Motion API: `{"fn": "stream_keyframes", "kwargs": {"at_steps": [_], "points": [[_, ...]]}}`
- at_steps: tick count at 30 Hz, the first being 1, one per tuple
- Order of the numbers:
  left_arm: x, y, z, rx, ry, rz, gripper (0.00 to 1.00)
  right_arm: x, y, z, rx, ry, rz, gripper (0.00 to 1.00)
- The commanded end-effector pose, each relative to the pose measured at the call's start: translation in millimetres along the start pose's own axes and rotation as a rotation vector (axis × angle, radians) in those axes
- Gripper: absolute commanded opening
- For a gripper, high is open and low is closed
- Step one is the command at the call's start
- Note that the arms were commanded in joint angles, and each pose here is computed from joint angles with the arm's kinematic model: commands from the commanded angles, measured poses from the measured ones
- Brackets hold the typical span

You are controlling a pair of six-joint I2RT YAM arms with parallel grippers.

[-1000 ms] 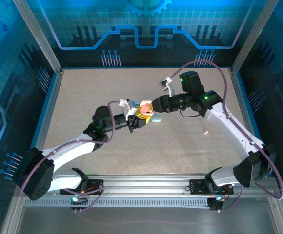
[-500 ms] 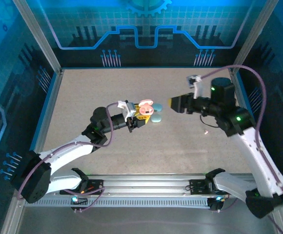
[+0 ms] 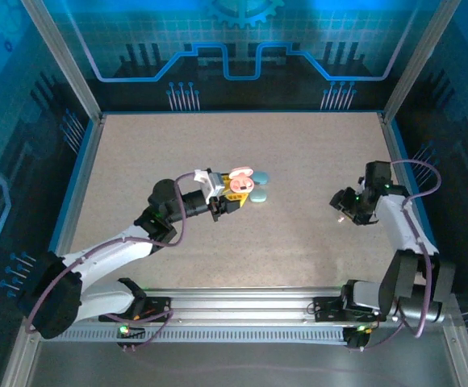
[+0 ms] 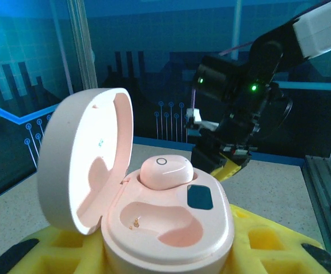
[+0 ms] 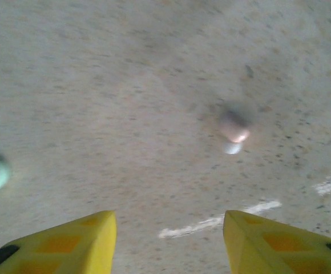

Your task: Insert the wireless bluetooth earbuds into the charging case

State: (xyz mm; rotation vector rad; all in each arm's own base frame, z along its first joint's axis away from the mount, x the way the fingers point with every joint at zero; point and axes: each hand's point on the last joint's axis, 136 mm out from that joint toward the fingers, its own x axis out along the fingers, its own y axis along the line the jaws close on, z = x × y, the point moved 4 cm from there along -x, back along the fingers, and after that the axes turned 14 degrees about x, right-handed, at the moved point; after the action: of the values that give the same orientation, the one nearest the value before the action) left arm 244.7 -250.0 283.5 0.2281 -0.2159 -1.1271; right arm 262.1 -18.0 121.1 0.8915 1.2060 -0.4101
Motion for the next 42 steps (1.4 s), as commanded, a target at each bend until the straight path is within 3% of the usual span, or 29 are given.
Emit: {"fn": "stream_keyframes", "kwargs": {"at_steps": [1, 5, 16, 25, 42], "points": [[-3, -2, 9, 0.031, -0.031, 0.008, 0.32, 12, -9, 18, 0.003, -0.02, -0.041, 0.53], [-4, -2, 10, 0.033, -0.03, 0.01, 0.32, 21, -12, 37, -0.008, -0.044, -0.082, 0.55], [-3, -2, 12, 0.029, -0.029, 0.01, 0.32, 54, -6, 53, -0.047, 0.067, -0.03, 0.49], [-3, -2, 11, 0.028, -0.02, 0.012, 0.32, 70, -11, 45, -0.033, 0.143, -0.04, 0.47], [-1, -2, 10, 0.028, -0.018, 0.004, 0.32, 62, -6, 19, -0.02, 0.21, -0.007, 0.39]]}}
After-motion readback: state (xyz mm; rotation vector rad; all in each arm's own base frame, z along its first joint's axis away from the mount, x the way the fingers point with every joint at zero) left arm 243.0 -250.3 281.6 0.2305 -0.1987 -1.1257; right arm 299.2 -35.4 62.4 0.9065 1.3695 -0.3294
